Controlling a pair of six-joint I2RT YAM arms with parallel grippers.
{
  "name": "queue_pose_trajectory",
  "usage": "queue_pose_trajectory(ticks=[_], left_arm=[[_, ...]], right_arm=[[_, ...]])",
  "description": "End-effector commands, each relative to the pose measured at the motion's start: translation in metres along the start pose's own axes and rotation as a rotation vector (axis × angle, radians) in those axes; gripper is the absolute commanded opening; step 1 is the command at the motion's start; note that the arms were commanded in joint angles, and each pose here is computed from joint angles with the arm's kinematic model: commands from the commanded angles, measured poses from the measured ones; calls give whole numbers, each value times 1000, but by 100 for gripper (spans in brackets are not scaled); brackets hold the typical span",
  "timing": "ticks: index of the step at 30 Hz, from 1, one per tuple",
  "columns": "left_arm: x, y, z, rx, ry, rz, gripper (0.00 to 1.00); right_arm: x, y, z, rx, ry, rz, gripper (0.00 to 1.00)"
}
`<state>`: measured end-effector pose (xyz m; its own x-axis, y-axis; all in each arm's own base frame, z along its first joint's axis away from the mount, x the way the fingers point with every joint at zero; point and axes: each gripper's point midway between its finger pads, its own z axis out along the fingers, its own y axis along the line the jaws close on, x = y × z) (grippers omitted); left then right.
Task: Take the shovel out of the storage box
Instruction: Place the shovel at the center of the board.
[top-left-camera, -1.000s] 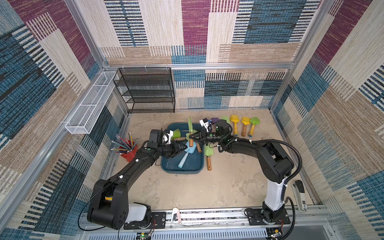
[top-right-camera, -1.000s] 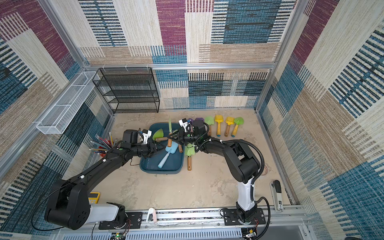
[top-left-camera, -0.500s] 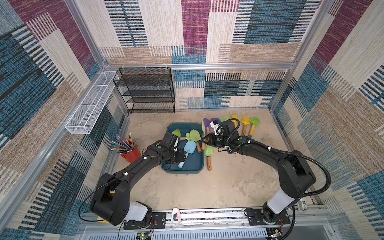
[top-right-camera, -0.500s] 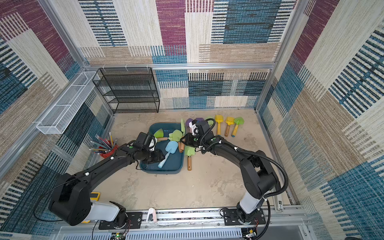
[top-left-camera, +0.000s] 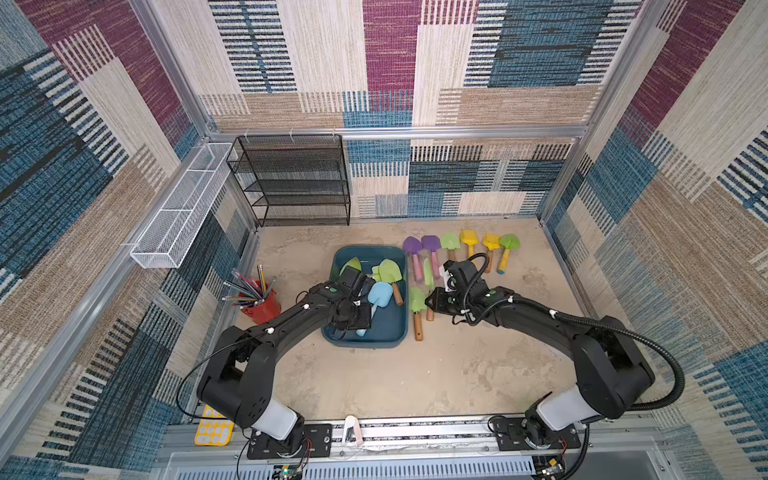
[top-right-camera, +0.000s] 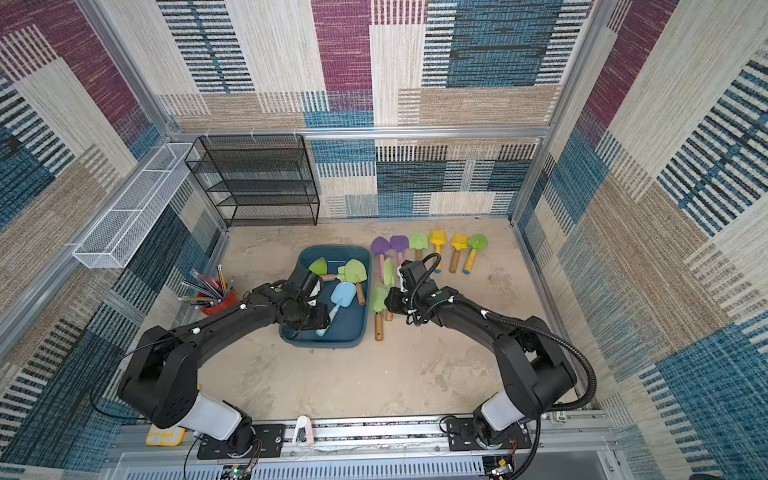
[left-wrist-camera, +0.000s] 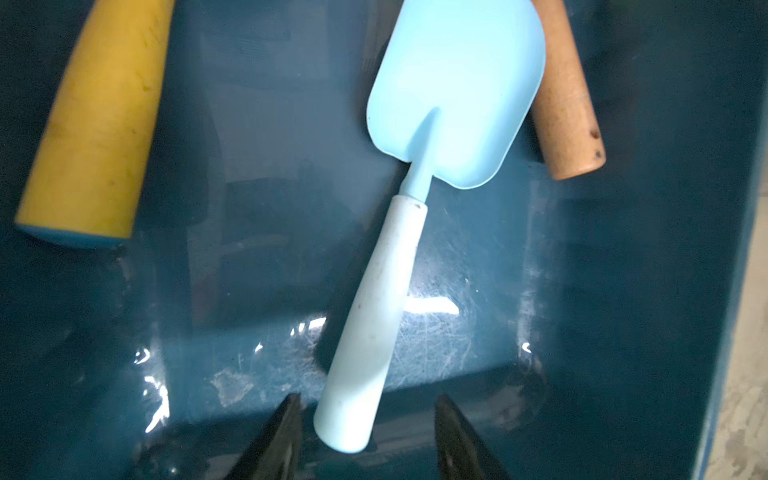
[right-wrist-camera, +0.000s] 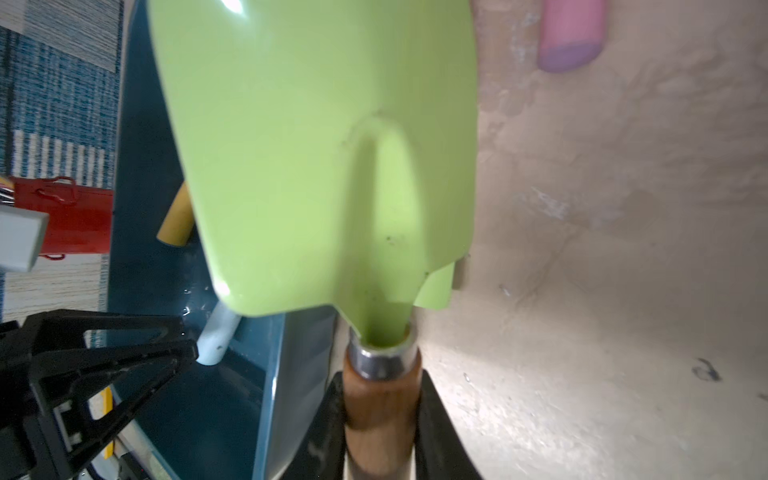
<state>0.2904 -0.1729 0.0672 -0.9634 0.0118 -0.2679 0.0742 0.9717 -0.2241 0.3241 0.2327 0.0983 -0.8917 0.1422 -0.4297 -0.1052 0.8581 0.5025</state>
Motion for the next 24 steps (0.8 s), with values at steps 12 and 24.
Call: queue_pose_trajectory(ticks=[12, 24], left_arm=[[8, -6, 18, 14, 39, 63, 54], [18, -13, 23, 73, 47, 62, 51]], right_arm=[[24, -46, 5, 196, 58, -25, 19], [43, -72, 23, 314, 135, -31, 19]])
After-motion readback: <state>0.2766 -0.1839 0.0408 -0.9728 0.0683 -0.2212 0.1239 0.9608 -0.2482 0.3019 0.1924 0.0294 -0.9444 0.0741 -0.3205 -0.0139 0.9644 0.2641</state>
